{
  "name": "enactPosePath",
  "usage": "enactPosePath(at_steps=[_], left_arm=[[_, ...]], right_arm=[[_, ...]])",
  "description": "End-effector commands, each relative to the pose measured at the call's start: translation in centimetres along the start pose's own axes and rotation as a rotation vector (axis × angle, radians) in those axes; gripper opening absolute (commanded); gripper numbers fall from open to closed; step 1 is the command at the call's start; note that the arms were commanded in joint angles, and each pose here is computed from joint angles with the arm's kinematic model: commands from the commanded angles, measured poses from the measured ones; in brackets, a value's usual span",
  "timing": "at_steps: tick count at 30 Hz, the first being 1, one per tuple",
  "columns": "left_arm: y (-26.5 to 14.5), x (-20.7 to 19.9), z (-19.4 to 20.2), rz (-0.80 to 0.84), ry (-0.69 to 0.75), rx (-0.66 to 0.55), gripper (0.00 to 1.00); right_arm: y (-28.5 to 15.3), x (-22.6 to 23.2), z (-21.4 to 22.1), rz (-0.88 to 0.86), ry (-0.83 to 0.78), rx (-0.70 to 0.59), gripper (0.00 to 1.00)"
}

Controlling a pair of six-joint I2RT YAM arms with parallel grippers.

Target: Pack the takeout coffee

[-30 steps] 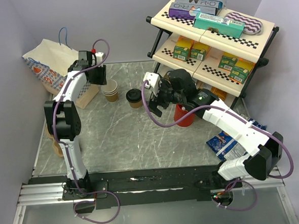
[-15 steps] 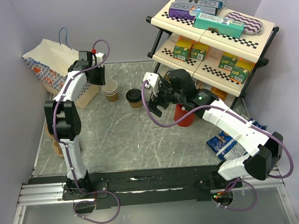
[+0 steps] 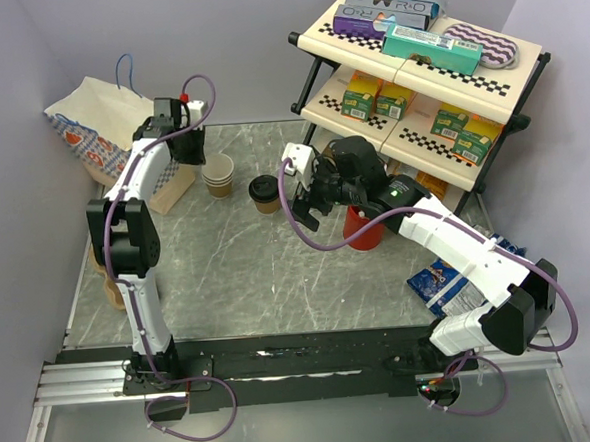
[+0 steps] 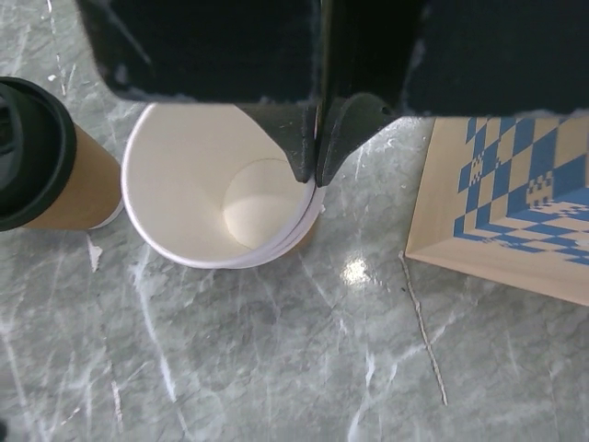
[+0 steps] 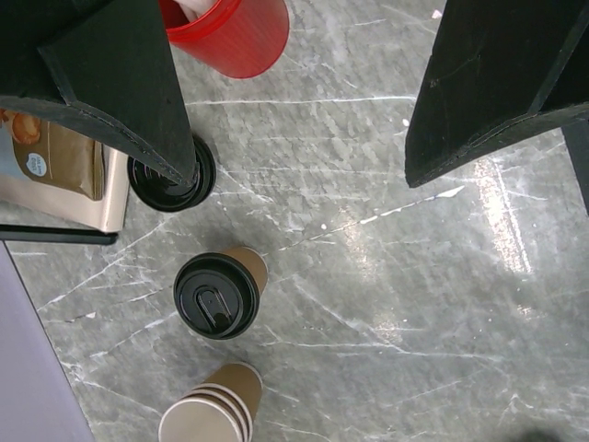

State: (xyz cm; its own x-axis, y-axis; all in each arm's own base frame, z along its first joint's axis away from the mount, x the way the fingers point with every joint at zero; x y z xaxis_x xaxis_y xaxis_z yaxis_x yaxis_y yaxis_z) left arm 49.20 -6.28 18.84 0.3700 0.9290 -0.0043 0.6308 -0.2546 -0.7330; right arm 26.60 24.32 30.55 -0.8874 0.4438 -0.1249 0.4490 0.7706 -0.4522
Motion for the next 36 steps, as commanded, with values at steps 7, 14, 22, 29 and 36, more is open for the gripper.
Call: enactPosePath(at_steps=[7, 14, 22, 29, 36], left_arm=[[-4.9, -0.6, -4.1, 0.022, 0.015, -0.147, 0.01], [-5.1, -1.1, -3.7, 0.060, -0.020, -0.153, 0.01], [-10.0, -1.4, -6.8, 0.027, -0.004, -0.265, 0.01], [-15.6, -3.8, -5.8, 0.130, 0.064, -0.275, 0.01], [-16.0, -8.9, 2.3, 0.408, 0.136, -0.124, 0.01]], right_arm=[[0.5, -0.1, -0.5, -0.027, -0.005, -0.012, 1.00], [0.5, -0.1, -0.6, -0.033, -0.007, -0.008, 1.00], [0.1, -0.3, -1.2, -0.031, 0.024, -0.030, 1.00], [1.0, -2.4, 0.1, 0.010, 0.014, 0.024, 1.00], [2.6, -6.1, 4.0, -0.045, -0.118, 0.153, 0.93]])
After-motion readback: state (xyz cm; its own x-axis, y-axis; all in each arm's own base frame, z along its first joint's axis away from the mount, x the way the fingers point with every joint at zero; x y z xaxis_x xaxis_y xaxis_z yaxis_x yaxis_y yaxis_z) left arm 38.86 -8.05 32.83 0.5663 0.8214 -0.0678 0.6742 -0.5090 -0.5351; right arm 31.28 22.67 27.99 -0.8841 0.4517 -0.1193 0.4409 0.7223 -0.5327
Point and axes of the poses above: each gripper's point midway between its finger pads, its own y axis out along the fingers, its own x axis along the line the jaws close on, z = x × y, the point moved 6 cm from there along -y, back along the fingers, and after that the axes turned 7 degrees about y, right-handed, at the moved point
